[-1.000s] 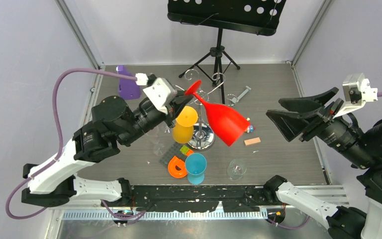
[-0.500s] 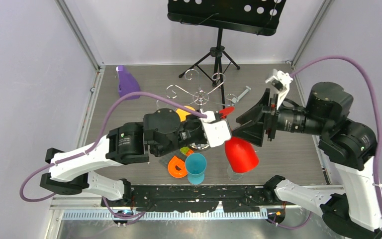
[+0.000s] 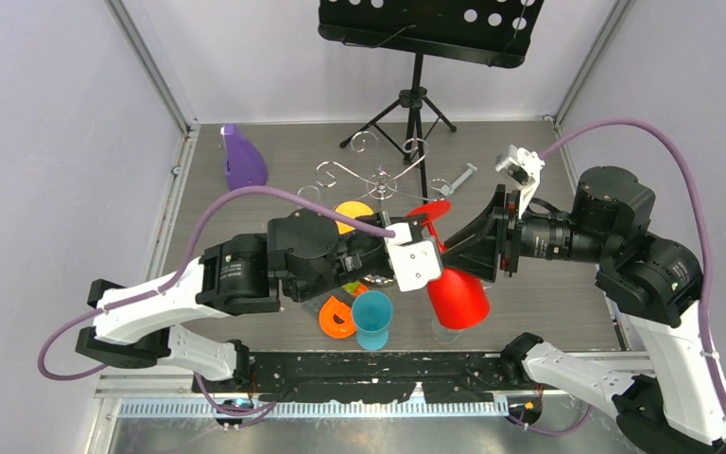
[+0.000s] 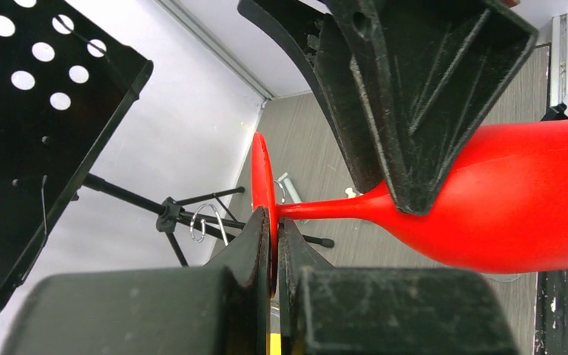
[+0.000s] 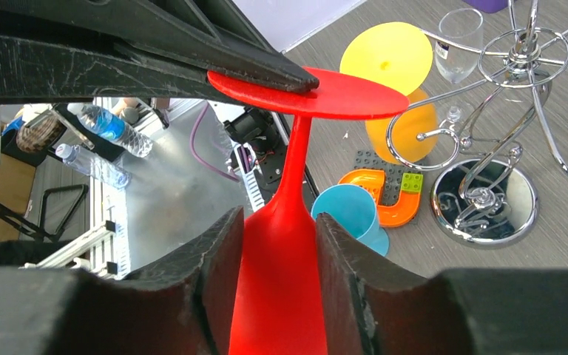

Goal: Place the wine glass upside down on the wine glass rack
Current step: Turn the wine glass upside down at the wine rack.

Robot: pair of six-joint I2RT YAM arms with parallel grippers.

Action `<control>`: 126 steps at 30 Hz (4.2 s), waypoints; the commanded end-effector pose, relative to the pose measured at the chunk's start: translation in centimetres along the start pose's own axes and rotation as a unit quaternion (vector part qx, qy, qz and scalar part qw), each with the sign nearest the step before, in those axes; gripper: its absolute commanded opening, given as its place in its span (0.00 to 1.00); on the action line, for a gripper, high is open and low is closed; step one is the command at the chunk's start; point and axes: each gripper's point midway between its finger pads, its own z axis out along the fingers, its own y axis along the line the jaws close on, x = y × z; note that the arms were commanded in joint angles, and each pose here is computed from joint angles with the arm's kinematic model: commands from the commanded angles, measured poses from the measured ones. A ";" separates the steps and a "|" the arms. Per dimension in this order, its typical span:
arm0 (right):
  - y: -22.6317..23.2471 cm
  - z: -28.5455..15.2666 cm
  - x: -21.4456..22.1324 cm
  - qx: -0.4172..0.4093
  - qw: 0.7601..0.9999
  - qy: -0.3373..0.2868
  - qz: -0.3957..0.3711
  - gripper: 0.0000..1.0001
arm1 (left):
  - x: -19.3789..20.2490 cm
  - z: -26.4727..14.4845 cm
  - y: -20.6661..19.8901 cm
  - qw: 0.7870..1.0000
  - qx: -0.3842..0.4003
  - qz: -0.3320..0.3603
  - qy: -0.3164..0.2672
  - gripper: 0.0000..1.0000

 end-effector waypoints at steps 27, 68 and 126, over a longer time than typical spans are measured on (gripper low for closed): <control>-3.3 -0.8 -1.7 0.102 0.991 -0.088 0.002 0.06 | -0.3 -2.2 4.2 0.988 -0.128 -0.081 -0.030 0.61; -16.1 -2.6 -2.6 0.333 0.912 -0.199 -0.130 0.05 | 14.9 4.3 7.3 0.887 -0.113 -0.434 0.106 0.63; -12.1 7.4 3.5 0.042 0.972 -0.169 -0.155 0.05 | 16.9 4.8 6.5 0.881 -0.116 -0.440 0.128 0.42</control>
